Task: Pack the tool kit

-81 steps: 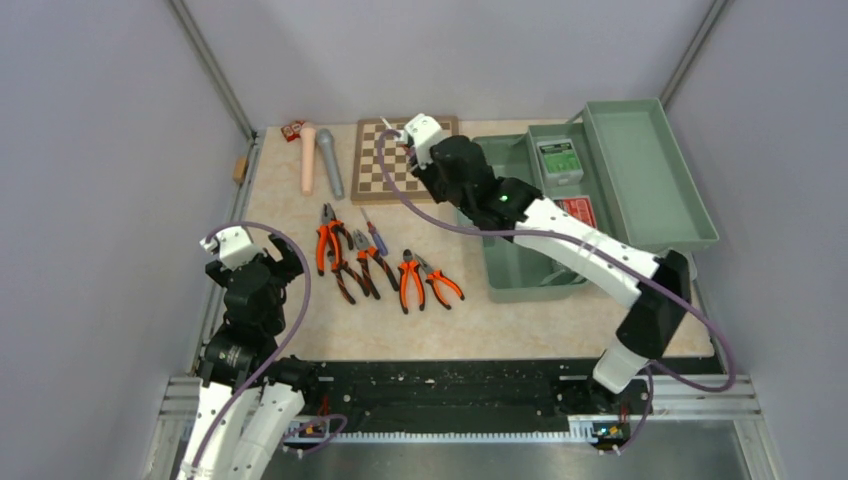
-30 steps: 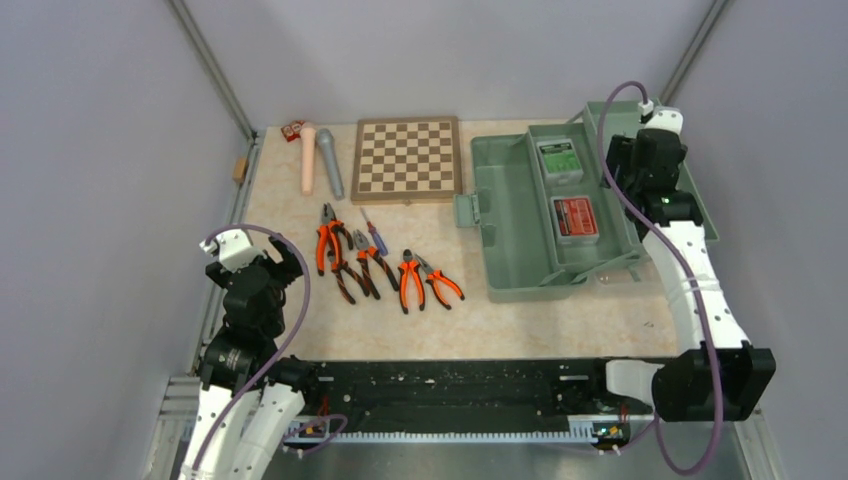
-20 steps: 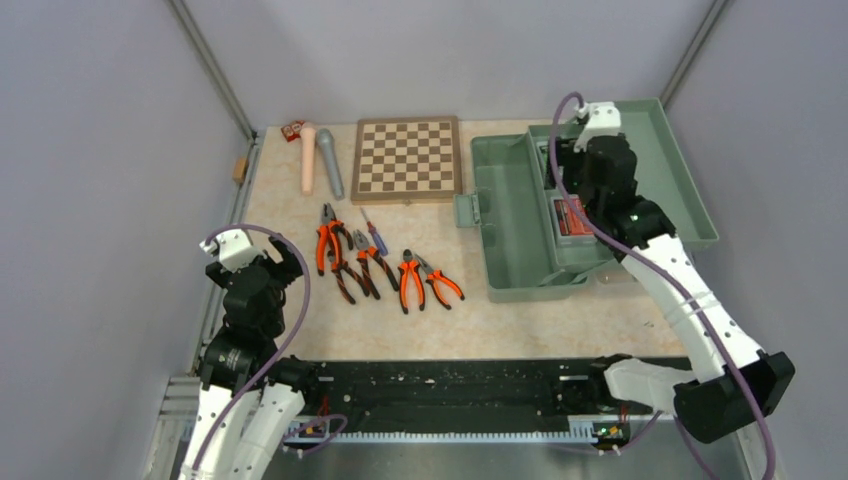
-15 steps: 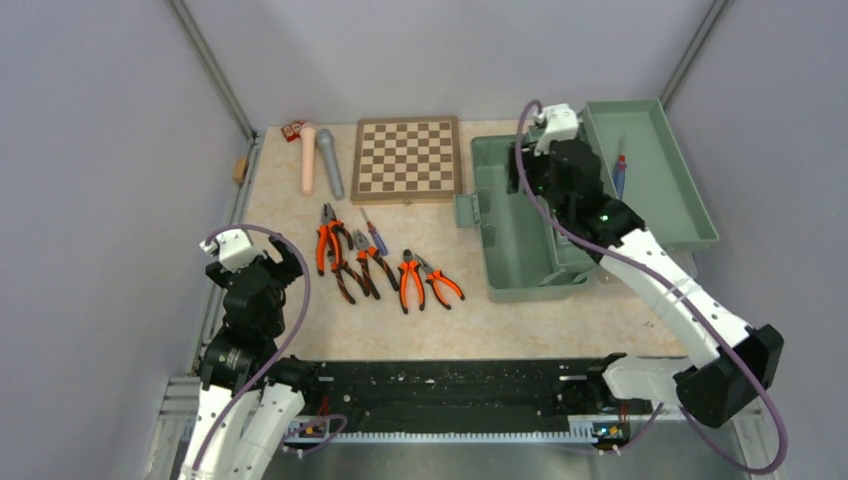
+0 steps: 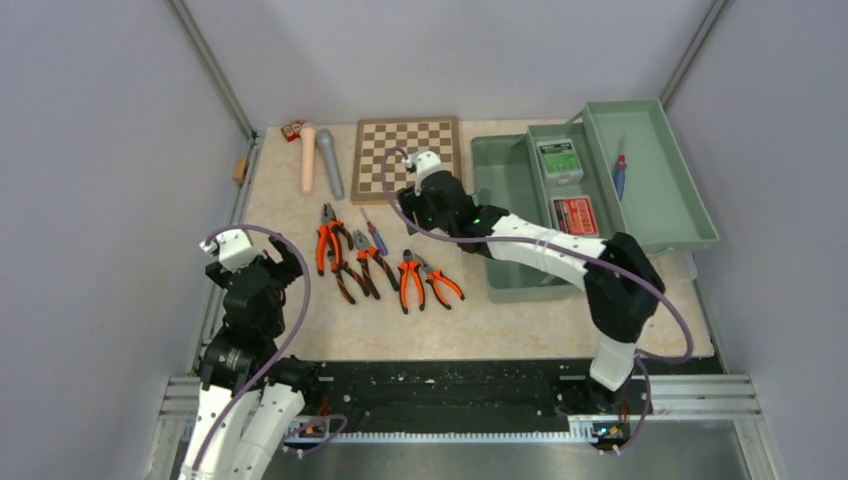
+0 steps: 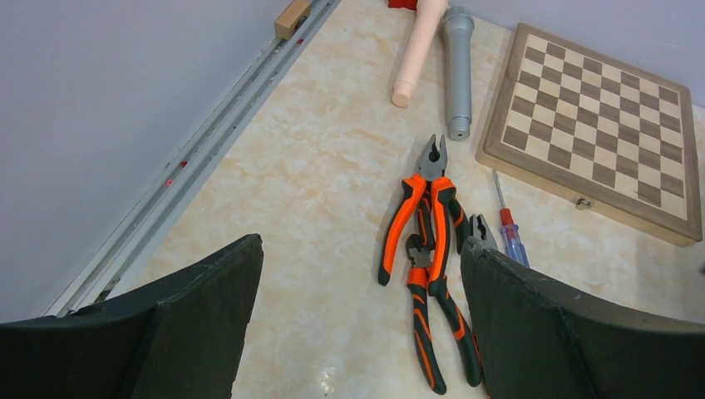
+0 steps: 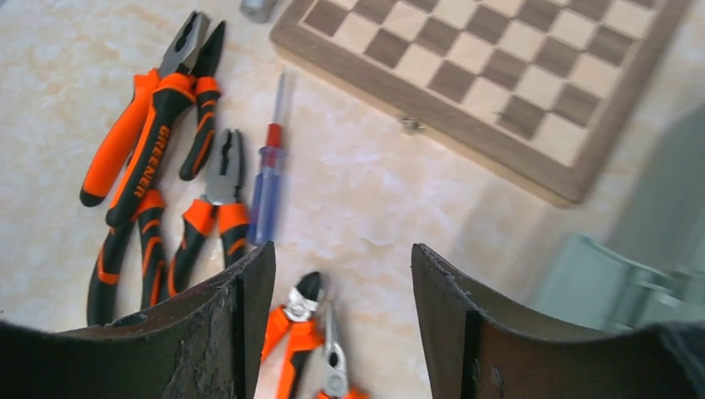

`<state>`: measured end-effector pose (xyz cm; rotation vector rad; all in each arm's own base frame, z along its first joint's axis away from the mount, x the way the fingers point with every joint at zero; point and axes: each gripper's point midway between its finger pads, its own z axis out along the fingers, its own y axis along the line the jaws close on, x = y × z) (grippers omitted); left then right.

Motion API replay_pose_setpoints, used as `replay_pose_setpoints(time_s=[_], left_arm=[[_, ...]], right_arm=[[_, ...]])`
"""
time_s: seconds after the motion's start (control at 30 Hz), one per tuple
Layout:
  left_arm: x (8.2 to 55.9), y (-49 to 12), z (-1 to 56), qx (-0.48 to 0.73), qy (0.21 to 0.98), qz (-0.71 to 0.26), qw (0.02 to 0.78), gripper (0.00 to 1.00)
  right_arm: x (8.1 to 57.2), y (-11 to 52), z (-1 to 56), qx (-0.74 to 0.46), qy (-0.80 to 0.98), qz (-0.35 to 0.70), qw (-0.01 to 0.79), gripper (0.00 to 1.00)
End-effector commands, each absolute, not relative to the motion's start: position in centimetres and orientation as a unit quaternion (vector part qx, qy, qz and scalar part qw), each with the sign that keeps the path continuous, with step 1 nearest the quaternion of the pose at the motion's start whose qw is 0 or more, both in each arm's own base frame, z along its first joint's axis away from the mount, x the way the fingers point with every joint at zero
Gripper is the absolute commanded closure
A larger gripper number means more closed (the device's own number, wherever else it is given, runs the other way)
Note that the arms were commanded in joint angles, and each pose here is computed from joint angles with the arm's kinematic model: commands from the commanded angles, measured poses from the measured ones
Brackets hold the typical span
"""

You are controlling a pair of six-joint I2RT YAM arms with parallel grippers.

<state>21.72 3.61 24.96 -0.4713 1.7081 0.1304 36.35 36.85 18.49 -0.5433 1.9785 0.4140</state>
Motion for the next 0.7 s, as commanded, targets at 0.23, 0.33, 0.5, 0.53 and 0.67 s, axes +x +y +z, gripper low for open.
replay_pose_setpoints(time_s=[0.23, 0.33, 0.5, 0.53, 0.67], left_arm=[[21.7, 3.5, 26.3, -0.209, 0.727, 0.042, 0.653, 0.07], [21.7, 3.4, 26.3, -0.208, 0.726, 0.039, 0.654, 0.07], [21.7, 3.4, 26.4, -0.207, 0.726, 0.038, 0.655, 0.07], [21.6, 3.4, 26.5, -0.208, 0.725, 0.037, 0.656, 0.07], [21.6, 3.4, 26.5, -0.208, 0.724, 0.037, 0.657, 0.07]], right_arm=[[37.7, 47.6, 13.9, -0.225, 0.799, 0.242, 0.502, 0.50], [38.1, 48.5, 12.3, -0.228, 0.802, 0.240, 0.497, 0.52], [38.4, 49.3, 9.1, -0.238, 0.817, 0.228, 0.474, 0.53], [38.5, 49.4, 8.6, -0.239, 0.819, 0.227, 0.470, 0.53], [38.0, 49.9, 6.0, -0.261, 0.828, 0.223, 0.444, 0.53]])
